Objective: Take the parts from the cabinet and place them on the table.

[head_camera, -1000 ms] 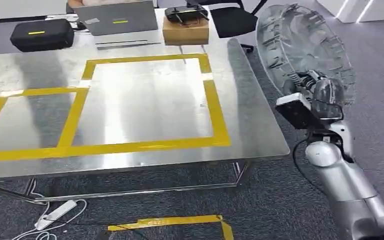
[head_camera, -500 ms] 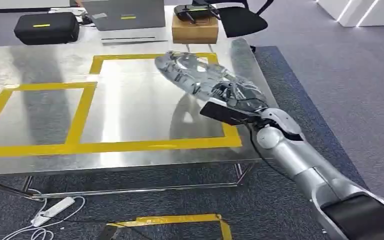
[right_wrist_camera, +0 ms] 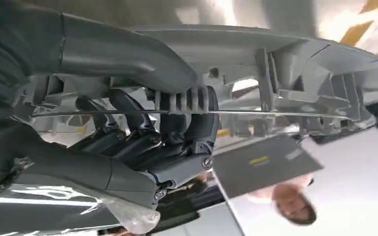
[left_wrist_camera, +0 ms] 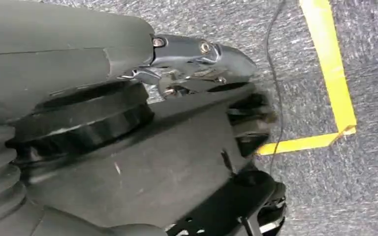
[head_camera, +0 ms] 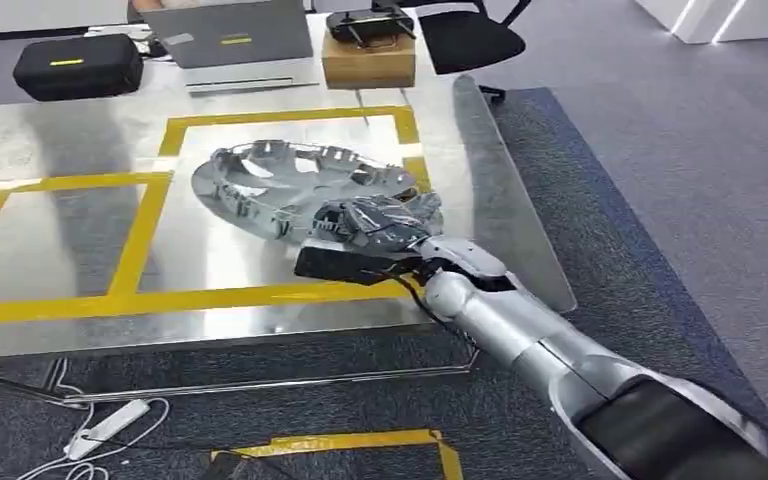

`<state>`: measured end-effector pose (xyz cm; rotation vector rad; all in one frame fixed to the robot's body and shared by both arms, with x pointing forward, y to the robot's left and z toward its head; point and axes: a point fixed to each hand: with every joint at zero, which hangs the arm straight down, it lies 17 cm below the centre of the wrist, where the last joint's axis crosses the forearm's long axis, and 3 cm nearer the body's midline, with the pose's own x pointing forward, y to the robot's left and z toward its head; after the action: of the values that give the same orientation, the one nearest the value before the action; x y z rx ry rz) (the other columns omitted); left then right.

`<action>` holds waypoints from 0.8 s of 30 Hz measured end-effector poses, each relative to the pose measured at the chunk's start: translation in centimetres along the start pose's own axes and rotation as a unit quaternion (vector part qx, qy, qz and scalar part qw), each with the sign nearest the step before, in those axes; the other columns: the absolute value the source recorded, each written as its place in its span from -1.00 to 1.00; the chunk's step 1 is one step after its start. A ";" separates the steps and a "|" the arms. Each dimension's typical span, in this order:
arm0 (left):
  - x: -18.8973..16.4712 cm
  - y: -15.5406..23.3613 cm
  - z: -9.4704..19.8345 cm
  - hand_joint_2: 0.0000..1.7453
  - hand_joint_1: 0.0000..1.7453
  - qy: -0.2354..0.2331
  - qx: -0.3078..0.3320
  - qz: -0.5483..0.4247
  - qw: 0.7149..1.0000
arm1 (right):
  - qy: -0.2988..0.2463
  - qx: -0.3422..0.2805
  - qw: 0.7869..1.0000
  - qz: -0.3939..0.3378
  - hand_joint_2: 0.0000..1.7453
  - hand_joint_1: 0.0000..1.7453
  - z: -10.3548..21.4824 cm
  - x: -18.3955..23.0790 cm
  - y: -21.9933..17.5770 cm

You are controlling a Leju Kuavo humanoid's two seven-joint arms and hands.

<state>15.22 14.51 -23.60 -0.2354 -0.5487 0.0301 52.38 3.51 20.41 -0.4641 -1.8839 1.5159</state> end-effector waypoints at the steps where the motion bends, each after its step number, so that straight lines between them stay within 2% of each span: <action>1: -0.1 0.0 0.0 1.00 -1.00 0.002 0.001 -0.001 1.000 | 0.005 0.014 1.000 0.009 1.00 1.00 0.2 -0.3 1.0; 4: -0.6 0.2 0.0 1.00 -1.00 0.013 0.004 -0.008 1.000 | 0.014 0.038 0.999 0.022 1.00 1.00 0.7 -1.1 2.9; 10: -1.0 0.1 0.1 1.00 -1.00 0.018 0.002 -0.013 1.000 | 0.018 0.053 0.998 0.039 1.00 1.00 0.7 -1.7 3.3; 11: -1.1 0.0 0.2 1.00 -1.00 0.018 0.002 -0.012 1.000 | 0.018 0.055 0.997 0.041 -1.00 -1.00 0.7 -1.8 3.4; 16: -1.3 0.3 0.1 1.00 -1.00 0.026 0.011 -0.011 1.000 | 0.030 0.063 0.996 0.051 -1.00 -1.00 0.9 -2.6 3.7; 17: -1.3 0.3 0.1 -1.00 -1.00 0.025 0.009 -0.007 1.000 | 0.033 0.067 0.996 0.052 -1.00 -1.00 1.0 -2.8 4.0; 24: -0.8 -0.5 0.2 -1.00 -1.00 0.016 -0.010 0.008 1.000 | 0.040 0.074 0.993 0.088 -1.00 -1.00 0.7 -3.7 3.2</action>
<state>14.39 13.95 -23.74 -0.2588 -0.5156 0.0361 54.17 1.46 16.23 -0.6254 -1.6905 1.7118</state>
